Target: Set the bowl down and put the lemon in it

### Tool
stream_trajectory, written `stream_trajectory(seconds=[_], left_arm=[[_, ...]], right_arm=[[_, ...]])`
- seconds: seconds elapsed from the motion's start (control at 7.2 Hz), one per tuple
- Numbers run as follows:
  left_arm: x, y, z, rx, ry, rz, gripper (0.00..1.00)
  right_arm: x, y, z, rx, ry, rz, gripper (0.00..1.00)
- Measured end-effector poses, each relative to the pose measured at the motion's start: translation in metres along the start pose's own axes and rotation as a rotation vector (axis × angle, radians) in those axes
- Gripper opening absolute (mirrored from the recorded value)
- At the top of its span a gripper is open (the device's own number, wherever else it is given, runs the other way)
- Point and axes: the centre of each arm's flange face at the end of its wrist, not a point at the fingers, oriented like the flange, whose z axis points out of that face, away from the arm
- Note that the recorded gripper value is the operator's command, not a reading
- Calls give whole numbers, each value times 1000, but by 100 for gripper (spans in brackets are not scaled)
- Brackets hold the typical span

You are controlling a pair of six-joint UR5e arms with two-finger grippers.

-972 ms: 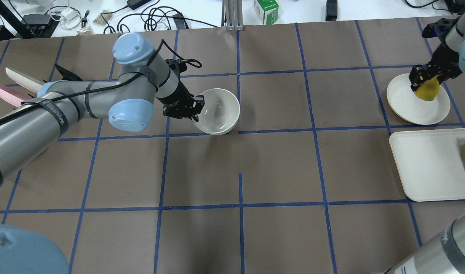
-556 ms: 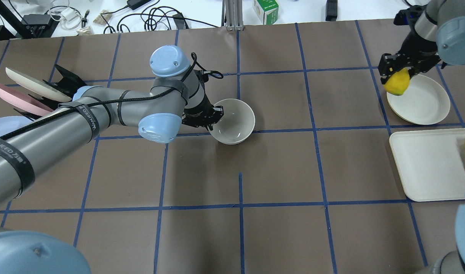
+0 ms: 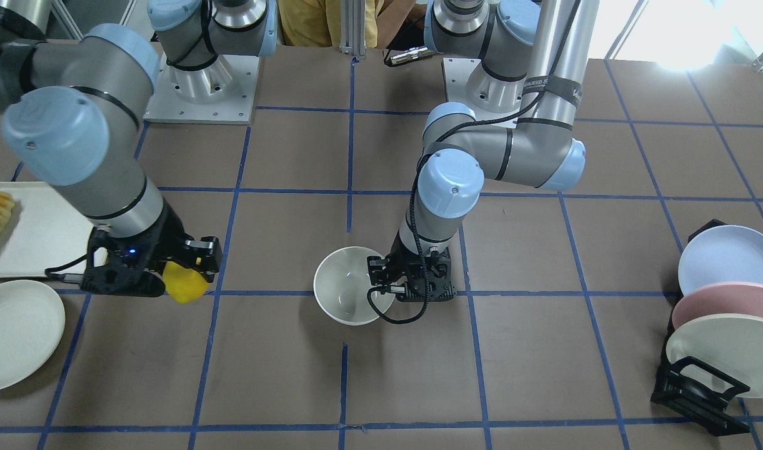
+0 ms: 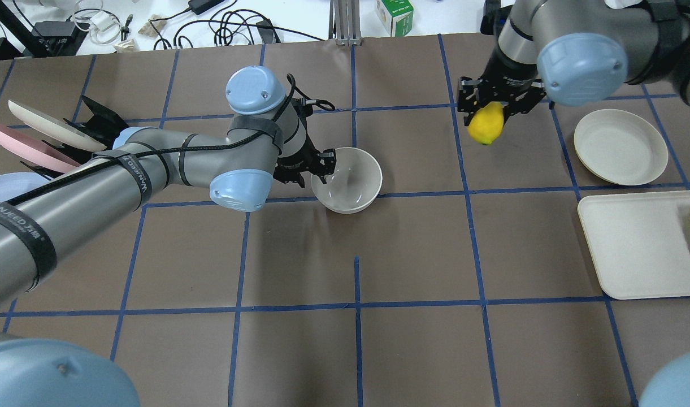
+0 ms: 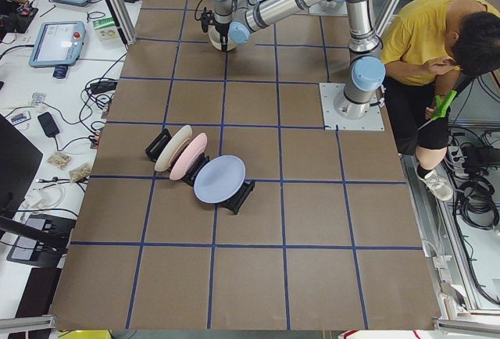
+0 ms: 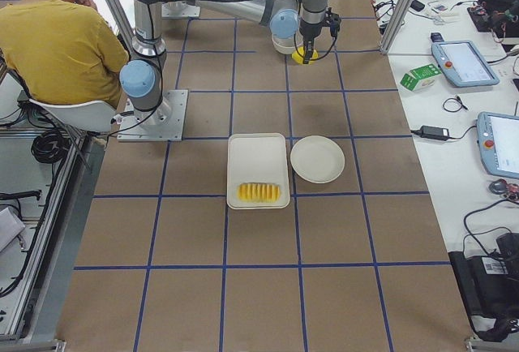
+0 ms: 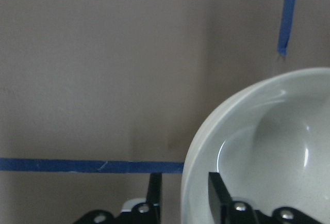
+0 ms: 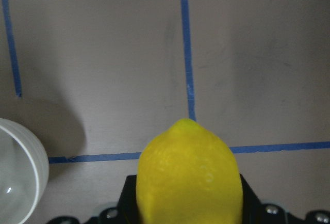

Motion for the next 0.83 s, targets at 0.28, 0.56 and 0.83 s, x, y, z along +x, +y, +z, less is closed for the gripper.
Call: stream_trajectory(seconds=[0.28,0.56,0.83], left_arm=[[-39,-14,-59,11,-12,65,100],[-70,-7,-129,-78,-94,140,100],[-86,0,-205,-130,-124,156,100]], right_arm=[[-52,11,12,12,-6,-20,0],[-105,22,35,22,-15,13,0],[-155,34,61,52,-30,16,0]])
